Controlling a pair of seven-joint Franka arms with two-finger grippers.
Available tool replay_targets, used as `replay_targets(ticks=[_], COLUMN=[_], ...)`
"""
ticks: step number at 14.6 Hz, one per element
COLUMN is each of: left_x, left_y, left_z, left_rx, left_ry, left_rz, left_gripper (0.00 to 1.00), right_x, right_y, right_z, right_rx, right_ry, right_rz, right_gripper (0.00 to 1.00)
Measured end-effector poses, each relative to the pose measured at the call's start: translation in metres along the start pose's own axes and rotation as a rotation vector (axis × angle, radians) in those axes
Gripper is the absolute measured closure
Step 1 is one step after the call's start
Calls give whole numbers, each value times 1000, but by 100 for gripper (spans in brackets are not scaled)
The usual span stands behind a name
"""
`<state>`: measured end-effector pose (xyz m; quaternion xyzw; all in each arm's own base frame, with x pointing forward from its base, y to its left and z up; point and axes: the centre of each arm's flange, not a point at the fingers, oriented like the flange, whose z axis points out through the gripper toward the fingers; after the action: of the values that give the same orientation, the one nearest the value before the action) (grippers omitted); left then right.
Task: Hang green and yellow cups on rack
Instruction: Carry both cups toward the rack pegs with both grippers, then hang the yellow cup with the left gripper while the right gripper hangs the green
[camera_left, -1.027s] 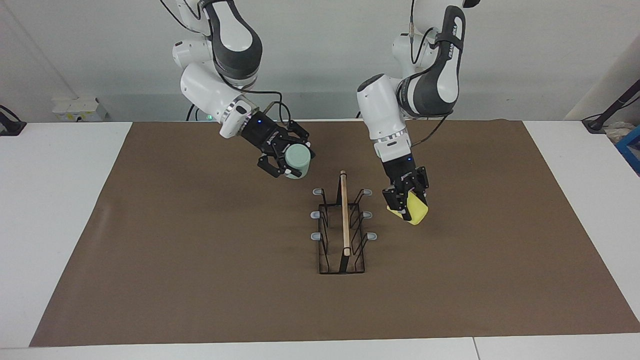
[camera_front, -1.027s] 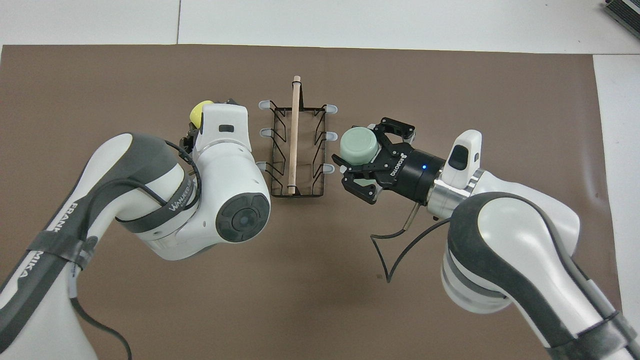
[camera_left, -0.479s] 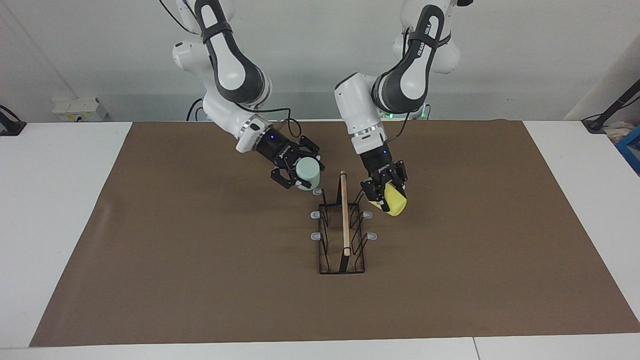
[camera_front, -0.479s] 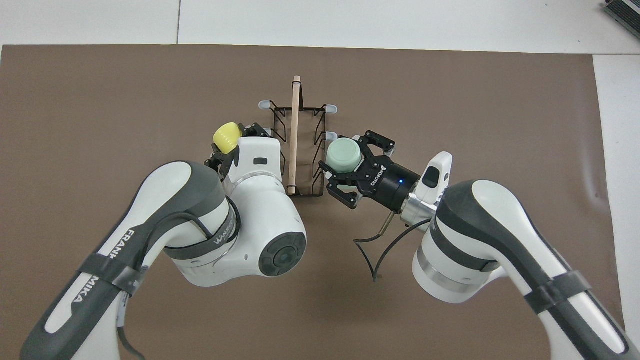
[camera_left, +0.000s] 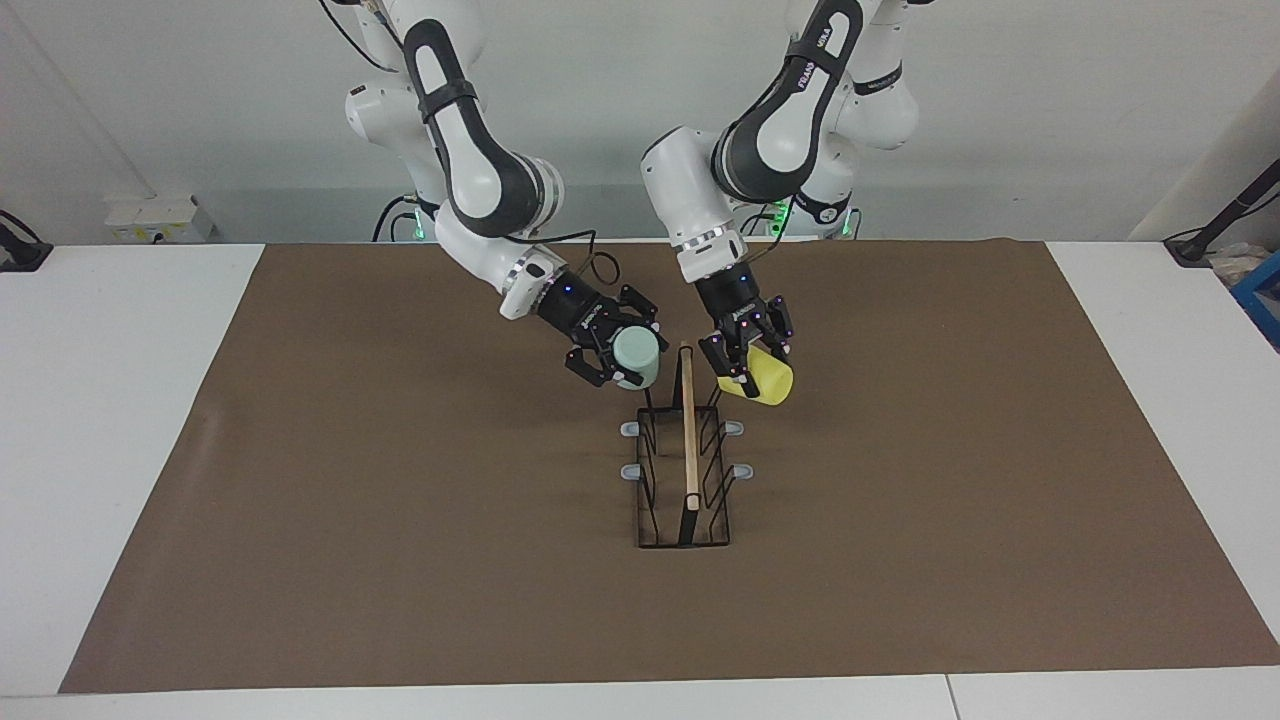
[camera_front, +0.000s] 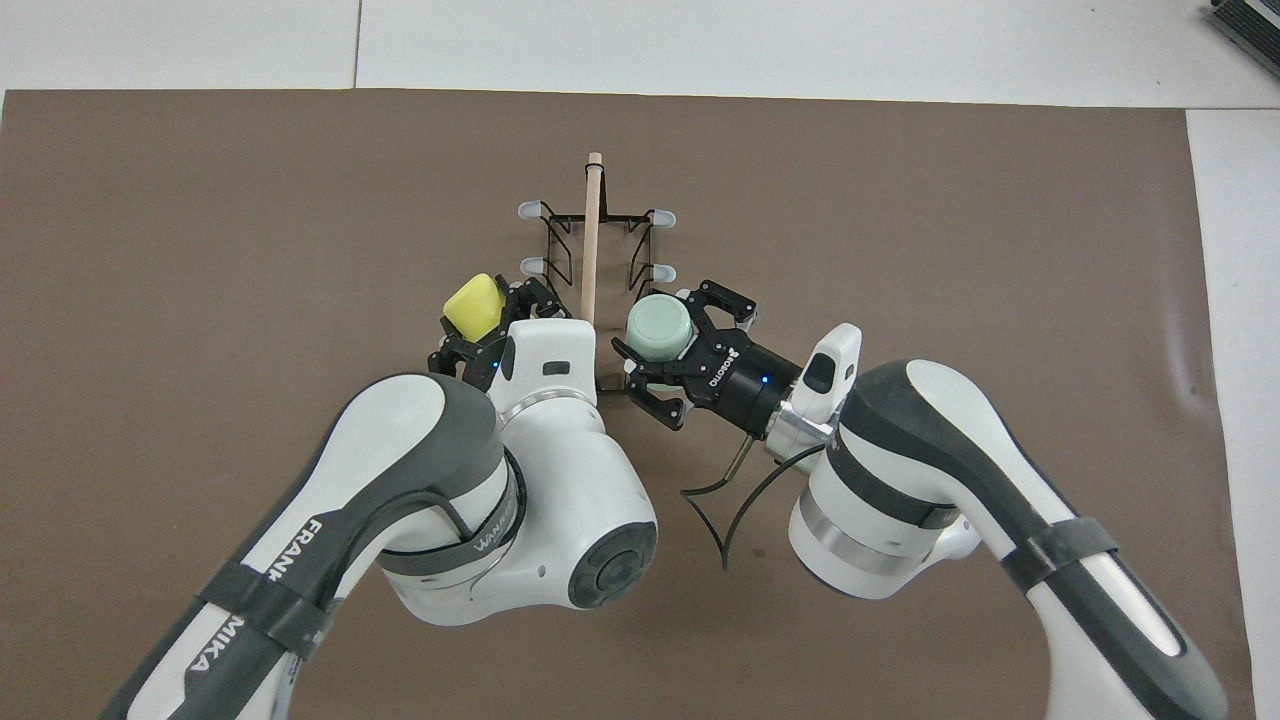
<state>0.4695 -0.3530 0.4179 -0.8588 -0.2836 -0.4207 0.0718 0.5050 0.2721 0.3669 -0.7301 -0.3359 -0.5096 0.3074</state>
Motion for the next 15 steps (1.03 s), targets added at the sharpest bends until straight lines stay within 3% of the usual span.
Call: replay_targets(ticks=[8,10,12,14,15], left_x=[-10,-14,-14,-13,-12], left_y=[6,8,8,8,9], left_z=[-16,-19,-20,-21,-22], left_rx=[-29,-36,-38,-39,-41], left_ry=[-3,-5,-5,-5,-4], left_rz=[17,23,24,25,32], left_gripper=[32,20,15,0,0], right_x=[-25,-37,-61,-82,-85], right_y=[2,-1,-3,-1,1], right_z=[9,18,33,42,43], right_rx=[-30,-9,2,-1,-1], right_ry=[-1,25,78,88,89], right_rz=[-29,-28,-21,-17,-14], right_gripper=[35,35,35,35,35])
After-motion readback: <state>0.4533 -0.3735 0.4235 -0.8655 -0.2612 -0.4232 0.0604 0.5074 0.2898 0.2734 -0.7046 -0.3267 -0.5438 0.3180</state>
